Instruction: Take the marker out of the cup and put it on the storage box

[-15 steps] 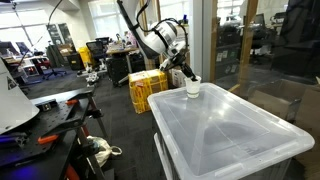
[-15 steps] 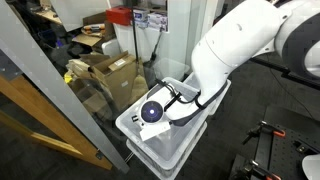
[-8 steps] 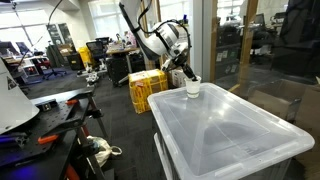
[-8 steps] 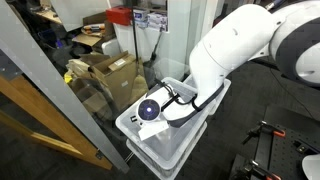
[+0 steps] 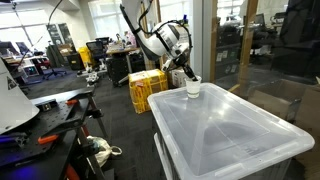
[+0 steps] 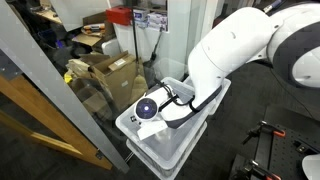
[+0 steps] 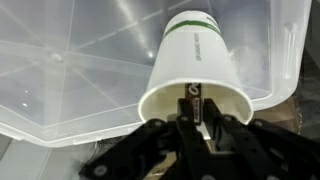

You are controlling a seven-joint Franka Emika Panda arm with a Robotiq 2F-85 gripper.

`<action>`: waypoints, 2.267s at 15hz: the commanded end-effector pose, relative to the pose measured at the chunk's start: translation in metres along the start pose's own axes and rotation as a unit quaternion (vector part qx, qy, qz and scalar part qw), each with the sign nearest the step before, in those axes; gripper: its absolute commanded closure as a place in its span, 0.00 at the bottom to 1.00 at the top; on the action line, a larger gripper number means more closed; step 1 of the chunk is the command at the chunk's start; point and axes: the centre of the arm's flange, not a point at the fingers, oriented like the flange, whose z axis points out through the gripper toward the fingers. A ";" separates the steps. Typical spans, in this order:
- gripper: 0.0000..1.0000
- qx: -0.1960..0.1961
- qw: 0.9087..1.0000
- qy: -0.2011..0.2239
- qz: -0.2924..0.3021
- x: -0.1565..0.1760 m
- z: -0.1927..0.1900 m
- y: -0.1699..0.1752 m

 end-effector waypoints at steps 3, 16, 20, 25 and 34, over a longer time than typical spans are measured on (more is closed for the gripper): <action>0.95 0.001 1.000 0.008 -0.007 0.006 -0.001 -0.004; 0.95 -0.016 0.998 0.047 0.028 0.004 -0.041 0.002; 0.95 -0.023 0.997 0.055 0.040 0.006 -0.060 0.009; 0.95 -0.036 0.993 0.090 0.061 0.011 -0.093 0.028; 0.95 -0.074 0.967 0.171 0.172 0.040 -0.140 0.068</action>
